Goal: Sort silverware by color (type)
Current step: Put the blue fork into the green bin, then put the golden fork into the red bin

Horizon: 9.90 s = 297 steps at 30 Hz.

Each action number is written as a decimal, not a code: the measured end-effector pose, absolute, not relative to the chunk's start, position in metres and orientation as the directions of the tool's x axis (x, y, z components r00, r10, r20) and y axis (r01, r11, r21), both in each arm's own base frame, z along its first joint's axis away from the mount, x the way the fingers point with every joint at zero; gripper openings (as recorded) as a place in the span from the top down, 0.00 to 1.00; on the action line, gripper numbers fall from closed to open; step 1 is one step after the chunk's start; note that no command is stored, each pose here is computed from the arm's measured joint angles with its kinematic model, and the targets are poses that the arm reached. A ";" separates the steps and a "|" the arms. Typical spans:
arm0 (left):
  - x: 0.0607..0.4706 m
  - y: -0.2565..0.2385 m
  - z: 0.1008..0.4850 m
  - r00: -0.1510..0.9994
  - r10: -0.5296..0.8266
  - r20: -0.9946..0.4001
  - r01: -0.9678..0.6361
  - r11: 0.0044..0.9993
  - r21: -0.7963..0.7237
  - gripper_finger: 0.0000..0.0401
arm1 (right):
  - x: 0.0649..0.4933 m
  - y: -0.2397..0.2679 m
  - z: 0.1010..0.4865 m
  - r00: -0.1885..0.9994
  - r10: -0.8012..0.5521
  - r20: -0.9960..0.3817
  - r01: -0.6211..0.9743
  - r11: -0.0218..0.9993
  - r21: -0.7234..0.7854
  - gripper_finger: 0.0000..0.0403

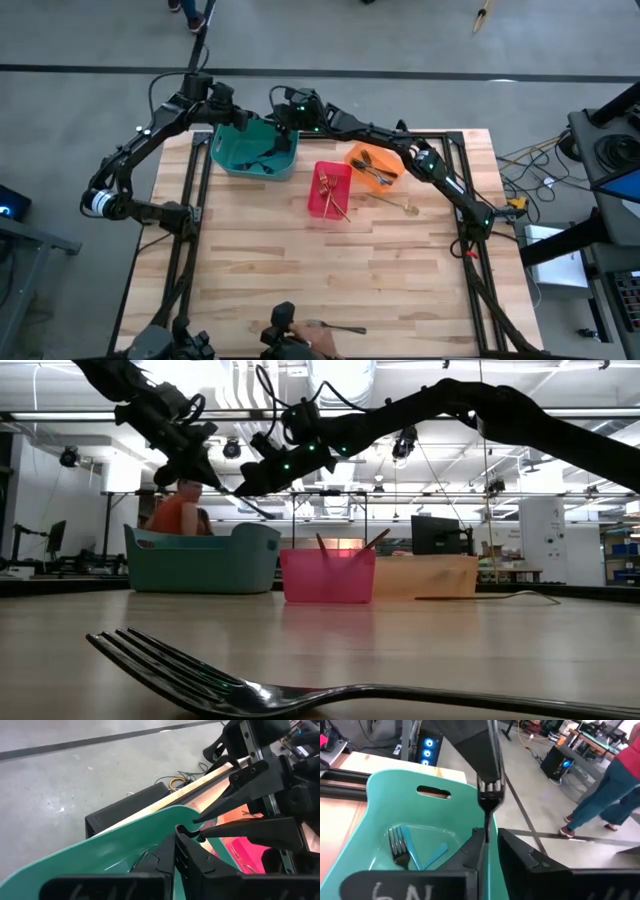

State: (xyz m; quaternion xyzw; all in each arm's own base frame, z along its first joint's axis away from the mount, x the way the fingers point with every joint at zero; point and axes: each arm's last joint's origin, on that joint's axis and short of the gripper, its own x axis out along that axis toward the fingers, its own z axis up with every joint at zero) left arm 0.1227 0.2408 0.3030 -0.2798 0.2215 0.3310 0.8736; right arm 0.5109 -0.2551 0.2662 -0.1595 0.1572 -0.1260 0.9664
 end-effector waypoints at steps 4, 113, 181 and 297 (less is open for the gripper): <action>0.122 0.240 0.304 0.684 0.457 -0.569 -0.702 0.623 -0.345 1.00 | 0.511 -0.255 0.267 0.920 -0.294 -0.260 0.213 0.931 -0.298 0.87; 0.121 0.236 0.259 0.334 0.347 -0.876 -0.942 0.098 -0.321 0.97 | 0.362 -0.199 0.415 0.774 -0.039 -0.632 0.309 0.894 0.324 0.87; 0.169 0.241 0.260 0.588 0.189 -0.786 -0.451 0.884 -0.125 0.72 | 0.293 -0.296 0.420 0.690 -0.399 -0.604 0.564 0.819 0.105 0.87; 0.155 0.178 0.366 0.856 0.360 -0.372 -0.498 0.770 -0.400 0.69 | 0.215 -0.087 0.264 0.294 0.232 -0.927 0.449 0.823 0.348 0.98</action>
